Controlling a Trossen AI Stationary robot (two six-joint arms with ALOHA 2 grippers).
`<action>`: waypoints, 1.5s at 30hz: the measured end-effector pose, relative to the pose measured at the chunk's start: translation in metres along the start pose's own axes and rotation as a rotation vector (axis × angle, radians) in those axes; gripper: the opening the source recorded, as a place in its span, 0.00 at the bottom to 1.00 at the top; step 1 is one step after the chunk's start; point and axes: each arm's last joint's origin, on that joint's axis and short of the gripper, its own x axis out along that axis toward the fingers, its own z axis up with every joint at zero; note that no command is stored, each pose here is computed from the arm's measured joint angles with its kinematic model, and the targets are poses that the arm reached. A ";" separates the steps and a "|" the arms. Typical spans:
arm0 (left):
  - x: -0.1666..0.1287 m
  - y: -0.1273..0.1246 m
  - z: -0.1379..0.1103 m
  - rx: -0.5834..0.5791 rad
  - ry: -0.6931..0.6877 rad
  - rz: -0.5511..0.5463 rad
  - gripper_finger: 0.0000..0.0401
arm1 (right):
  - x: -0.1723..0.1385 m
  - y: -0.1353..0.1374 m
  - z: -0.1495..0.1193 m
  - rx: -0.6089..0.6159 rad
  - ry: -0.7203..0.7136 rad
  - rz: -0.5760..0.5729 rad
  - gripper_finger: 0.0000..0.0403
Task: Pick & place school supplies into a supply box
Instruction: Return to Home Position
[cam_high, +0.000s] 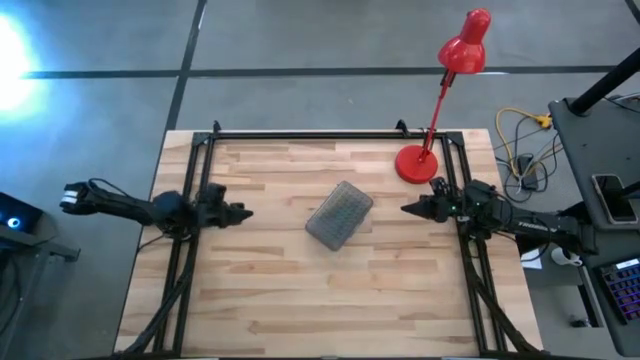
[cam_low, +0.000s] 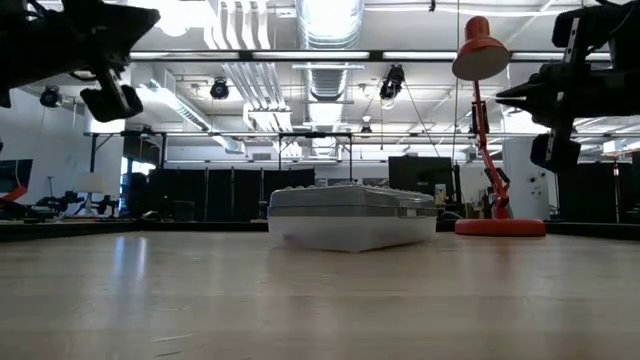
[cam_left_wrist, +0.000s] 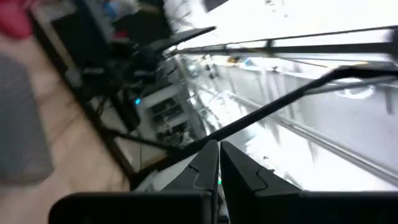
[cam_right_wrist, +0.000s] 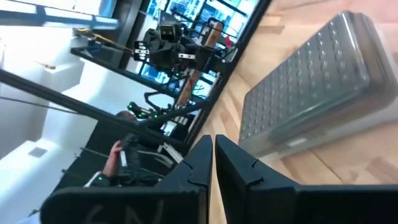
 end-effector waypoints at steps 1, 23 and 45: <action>0.000 0.001 -0.001 -0.027 0.006 0.012 0.00 | 0.000 0.000 0.000 0.012 0.002 -0.004 0.03; -0.030 -0.012 0.036 0.048 -0.331 -0.081 0.00 | -0.008 0.019 -0.021 -0.018 0.181 0.218 0.03; -0.011 0.027 0.027 0.026 -0.203 0.256 0.00 | -0.007 0.018 -0.022 -0.009 0.188 0.204 0.03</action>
